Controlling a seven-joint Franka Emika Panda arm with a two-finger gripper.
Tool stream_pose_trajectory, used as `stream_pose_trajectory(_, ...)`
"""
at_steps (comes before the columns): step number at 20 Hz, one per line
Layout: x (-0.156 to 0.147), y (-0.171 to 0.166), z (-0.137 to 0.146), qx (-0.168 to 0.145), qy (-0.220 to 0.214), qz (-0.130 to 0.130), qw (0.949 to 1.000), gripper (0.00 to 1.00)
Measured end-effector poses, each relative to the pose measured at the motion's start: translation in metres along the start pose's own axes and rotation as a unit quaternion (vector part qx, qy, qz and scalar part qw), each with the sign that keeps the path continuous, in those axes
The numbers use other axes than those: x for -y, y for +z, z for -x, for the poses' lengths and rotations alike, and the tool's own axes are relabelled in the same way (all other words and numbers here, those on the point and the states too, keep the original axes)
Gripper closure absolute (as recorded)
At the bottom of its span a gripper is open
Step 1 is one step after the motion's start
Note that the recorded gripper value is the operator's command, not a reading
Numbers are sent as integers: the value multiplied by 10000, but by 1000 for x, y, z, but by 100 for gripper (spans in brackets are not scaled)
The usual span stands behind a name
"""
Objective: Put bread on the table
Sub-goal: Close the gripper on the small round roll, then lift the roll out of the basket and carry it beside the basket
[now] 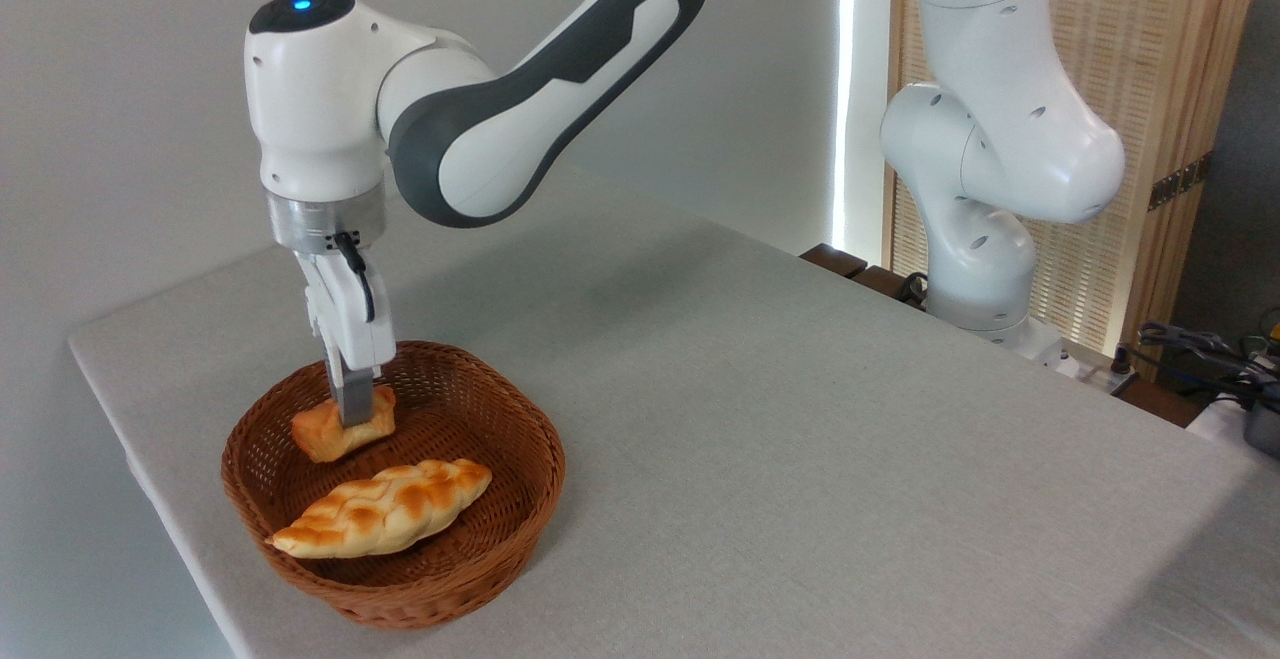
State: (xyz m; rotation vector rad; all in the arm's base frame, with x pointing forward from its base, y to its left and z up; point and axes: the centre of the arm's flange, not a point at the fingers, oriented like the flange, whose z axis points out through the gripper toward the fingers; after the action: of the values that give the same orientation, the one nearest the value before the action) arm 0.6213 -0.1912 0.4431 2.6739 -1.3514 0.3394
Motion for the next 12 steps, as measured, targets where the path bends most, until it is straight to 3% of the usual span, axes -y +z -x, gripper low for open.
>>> stream_pose_trajectory(3,14,-39,11,-275,-375,-5,9989,95)
stream_pose_trajectory(7,13,-105,55,176,-577,277,9978,92)
stream_pose_trajectory(9,-6,-121,77,381,-320,384,9980,88)
stream_pose_trajectory(12,-46,-108,119,675,361,574,9954,81)
